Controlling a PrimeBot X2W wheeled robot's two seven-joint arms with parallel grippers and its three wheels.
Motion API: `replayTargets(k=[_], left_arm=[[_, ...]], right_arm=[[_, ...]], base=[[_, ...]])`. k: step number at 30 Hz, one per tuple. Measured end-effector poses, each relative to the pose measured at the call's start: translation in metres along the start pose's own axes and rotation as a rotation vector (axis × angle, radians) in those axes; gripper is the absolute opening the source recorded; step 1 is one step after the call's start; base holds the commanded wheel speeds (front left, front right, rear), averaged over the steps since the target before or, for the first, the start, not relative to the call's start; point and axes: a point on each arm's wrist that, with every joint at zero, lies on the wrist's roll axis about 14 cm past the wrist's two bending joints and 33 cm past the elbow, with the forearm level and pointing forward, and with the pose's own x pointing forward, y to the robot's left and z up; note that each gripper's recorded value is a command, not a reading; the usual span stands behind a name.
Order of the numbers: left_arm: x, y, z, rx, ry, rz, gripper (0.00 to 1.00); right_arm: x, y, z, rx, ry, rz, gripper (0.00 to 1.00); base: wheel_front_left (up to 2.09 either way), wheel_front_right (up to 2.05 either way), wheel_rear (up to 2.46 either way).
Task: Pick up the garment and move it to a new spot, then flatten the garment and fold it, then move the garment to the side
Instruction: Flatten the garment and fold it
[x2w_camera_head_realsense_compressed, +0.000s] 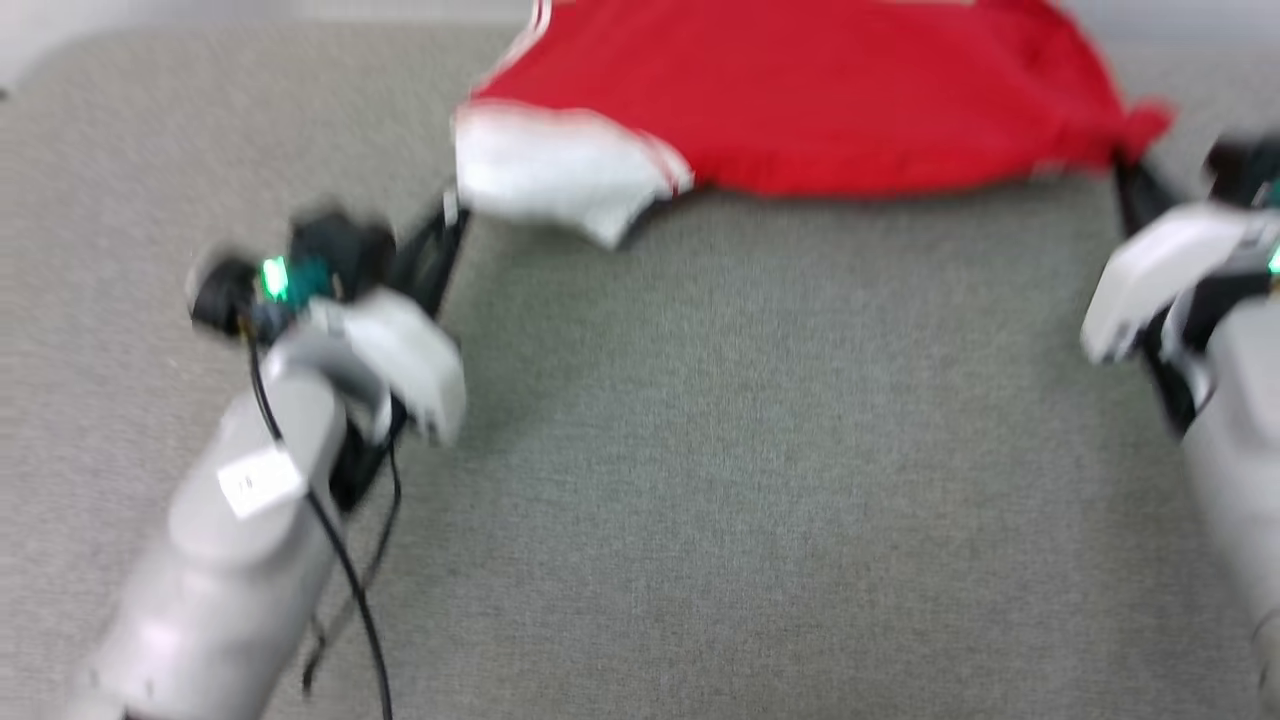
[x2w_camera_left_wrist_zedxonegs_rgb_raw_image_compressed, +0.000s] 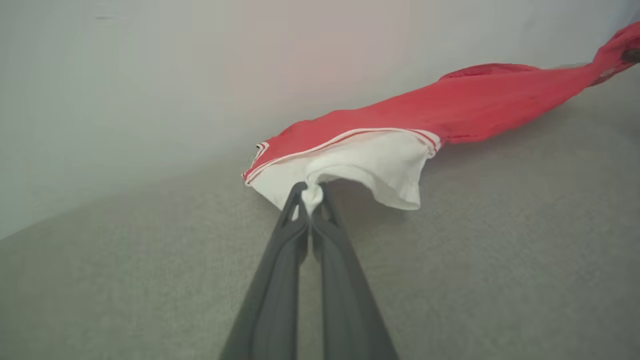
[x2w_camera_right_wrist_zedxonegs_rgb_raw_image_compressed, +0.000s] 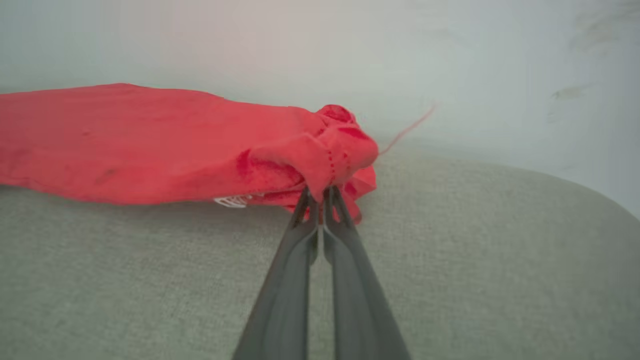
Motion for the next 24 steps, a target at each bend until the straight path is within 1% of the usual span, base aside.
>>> replayTargets(k=[4, 8, 10, 12, 14, 18, 24], left_arm=[[-0.04, -0.015, -0.026, -0.036, 0.085, -0.013, 0.0], [-0.076, -0.028, -0.045, -0.075, 0.146, -0.018, 0.0], [-0.09, -0.031, -0.049, -0.087, 0.161, -0.011, 0.0], [-0.103, -0.03, -0.05, -0.09, 0.167, 0.001, 0.0], [-0.115, -0.032, -0.051, -0.096, 0.175, 0.006, 0.0], [-0.14, -0.034, -0.055, -0.1, 0.204, 0.017, 0.0], [-0.174, -0.047, -0.056, -0.114, 0.246, 0.001, 0.0]], right_arm=[[-0.029, 0.017, -0.017, 0.042, 0.039, 0.032, 0.0], [-0.054, 0.026, -0.03, 0.092, 0.079, 0.051, 0.0], [-0.062, 0.032, -0.031, 0.111, 0.078, 0.07, 0.0], [-0.07, 0.04, -0.029, 0.17, 0.068, 0.084, 0.0], [-0.078, 0.047, -0.03, 0.192, 0.072, 0.11, 0.0], [-0.093, 0.042, -0.031, 0.196, 0.074, 0.124, 0.0], [-0.121, 0.024, -0.049, 0.179, 0.145, 0.111, 0.0]], base=[[0.0, 0.0, 0.0], [0.0, 0.0, 0.0], [0.0, 0.0, 0.0], [0.0, 0.0, 0.0], [0.0, 0.0, 0.0], [0.0, 0.0, 0.0], [0.0, 0.0, 0.0]])
